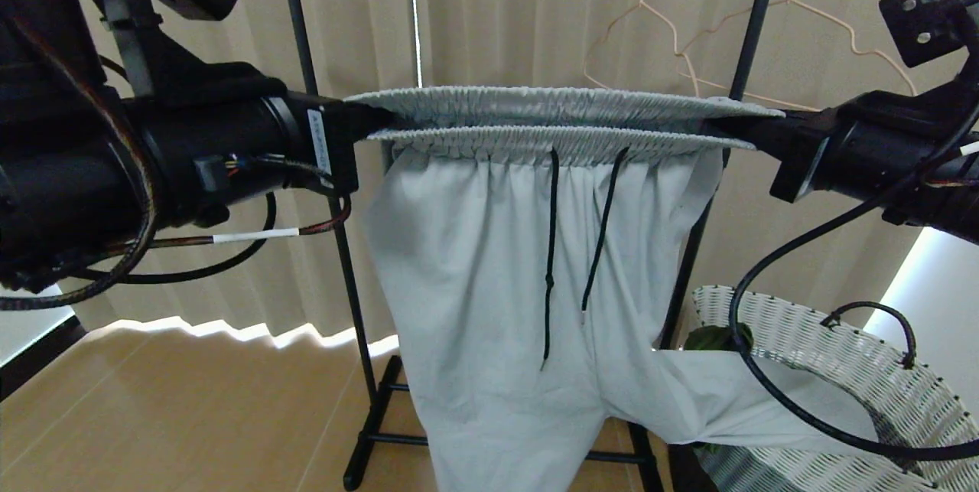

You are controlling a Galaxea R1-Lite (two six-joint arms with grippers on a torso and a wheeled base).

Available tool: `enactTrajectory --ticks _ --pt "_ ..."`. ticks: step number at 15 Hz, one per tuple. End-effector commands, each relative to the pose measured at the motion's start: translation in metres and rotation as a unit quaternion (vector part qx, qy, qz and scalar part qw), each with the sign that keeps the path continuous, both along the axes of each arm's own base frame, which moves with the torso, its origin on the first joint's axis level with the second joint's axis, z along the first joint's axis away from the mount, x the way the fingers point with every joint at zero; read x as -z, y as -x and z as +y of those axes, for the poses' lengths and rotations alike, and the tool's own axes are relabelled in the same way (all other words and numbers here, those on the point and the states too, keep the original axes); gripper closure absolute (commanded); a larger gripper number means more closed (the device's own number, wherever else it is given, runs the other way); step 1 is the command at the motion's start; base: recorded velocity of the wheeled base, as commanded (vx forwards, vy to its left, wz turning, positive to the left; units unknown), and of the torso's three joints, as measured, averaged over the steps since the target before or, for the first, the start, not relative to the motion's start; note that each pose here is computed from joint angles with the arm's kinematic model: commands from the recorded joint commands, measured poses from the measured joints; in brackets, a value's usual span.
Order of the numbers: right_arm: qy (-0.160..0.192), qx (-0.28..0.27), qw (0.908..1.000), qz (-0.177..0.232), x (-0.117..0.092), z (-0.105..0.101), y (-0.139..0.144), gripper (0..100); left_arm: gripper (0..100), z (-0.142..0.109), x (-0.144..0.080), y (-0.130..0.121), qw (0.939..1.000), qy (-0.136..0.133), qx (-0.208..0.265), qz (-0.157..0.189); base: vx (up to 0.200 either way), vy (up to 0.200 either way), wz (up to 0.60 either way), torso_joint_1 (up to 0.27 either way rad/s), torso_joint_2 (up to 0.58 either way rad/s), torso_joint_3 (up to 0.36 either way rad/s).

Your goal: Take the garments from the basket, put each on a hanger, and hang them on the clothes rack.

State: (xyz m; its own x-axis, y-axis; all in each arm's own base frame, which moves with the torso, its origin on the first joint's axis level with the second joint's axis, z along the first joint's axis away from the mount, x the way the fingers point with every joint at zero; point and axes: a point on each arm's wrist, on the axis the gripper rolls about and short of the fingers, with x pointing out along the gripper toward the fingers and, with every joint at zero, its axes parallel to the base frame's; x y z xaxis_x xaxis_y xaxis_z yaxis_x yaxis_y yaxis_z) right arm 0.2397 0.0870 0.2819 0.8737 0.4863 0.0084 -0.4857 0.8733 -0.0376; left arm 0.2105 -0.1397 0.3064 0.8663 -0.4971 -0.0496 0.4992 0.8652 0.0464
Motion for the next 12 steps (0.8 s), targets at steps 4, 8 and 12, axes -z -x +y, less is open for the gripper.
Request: enactTrajectory --ticks 4,8,12 --pt "-0.009 0.003 0.9996 -0.025 -0.017 0.002 -0.012 100 100 -0.013 -0.017 -0.021 0.9999 0.008 -0.002 -0.015 0.0 0.0 0.0 0.0 0.0 0.0" --pt "-0.009 0.005 0.9996 -0.026 -0.017 0.001 -0.011 100 100 -0.016 -0.003 -0.024 1.0 -0.004 0.0 0.004 0.0 0.0 0.0 0.0 0.0 0.0" --pt "-0.009 0.008 0.9996 -0.024 -0.016 -0.001 -0.009 100 100 -0.021 -0.002 -0.022 0.9999 -0.003 0.009 0.005 0.0 0.0 0.0 0.0 0.0 0.0"
